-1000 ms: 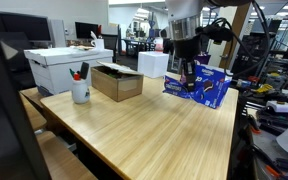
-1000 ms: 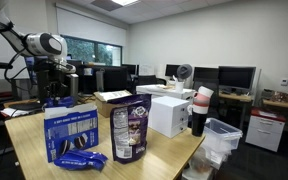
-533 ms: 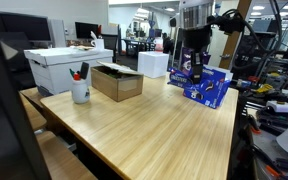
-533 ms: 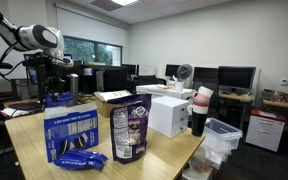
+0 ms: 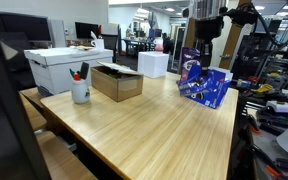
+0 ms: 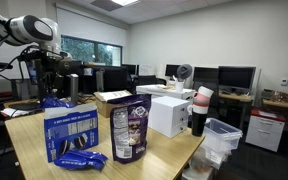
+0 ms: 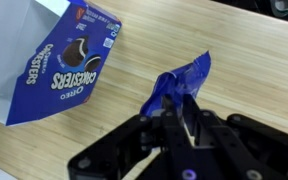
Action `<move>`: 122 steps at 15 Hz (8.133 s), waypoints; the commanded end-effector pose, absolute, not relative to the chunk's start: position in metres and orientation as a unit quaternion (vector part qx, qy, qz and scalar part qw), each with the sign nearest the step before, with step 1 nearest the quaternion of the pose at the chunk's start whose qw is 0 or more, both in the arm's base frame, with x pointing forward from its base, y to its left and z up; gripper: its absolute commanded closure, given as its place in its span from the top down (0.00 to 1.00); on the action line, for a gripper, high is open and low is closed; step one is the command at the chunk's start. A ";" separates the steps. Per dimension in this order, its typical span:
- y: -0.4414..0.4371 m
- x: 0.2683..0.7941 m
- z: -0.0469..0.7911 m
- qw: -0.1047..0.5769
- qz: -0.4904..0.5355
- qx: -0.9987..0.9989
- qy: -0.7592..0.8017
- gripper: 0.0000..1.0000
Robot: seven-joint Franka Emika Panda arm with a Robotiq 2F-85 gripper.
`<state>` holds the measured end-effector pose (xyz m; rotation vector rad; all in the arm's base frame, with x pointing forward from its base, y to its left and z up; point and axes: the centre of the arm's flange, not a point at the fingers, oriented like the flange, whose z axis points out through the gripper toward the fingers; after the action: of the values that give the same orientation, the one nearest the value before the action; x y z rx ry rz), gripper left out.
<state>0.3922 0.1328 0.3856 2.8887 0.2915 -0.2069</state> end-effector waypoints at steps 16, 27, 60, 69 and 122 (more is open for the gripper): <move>0.154 0.390 0.313 0.127 -0.125 0.982 0.061 0.94; 0.159 0.408 0.239 0.129 -0.189 0.973 0.013 1.00; 0.163 0.434 0.288 0.176 -0.186 0.967 -0.008 0.06; 0.109 0.421 0.408 0.225 -0.146 0.962 -0.052 0.06; -0.027 0.421 0.328 0.197 -0.184 0.952 -0.142 0.39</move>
<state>0.4208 -0.0273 0.3277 2.6657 -0.3981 -0.5163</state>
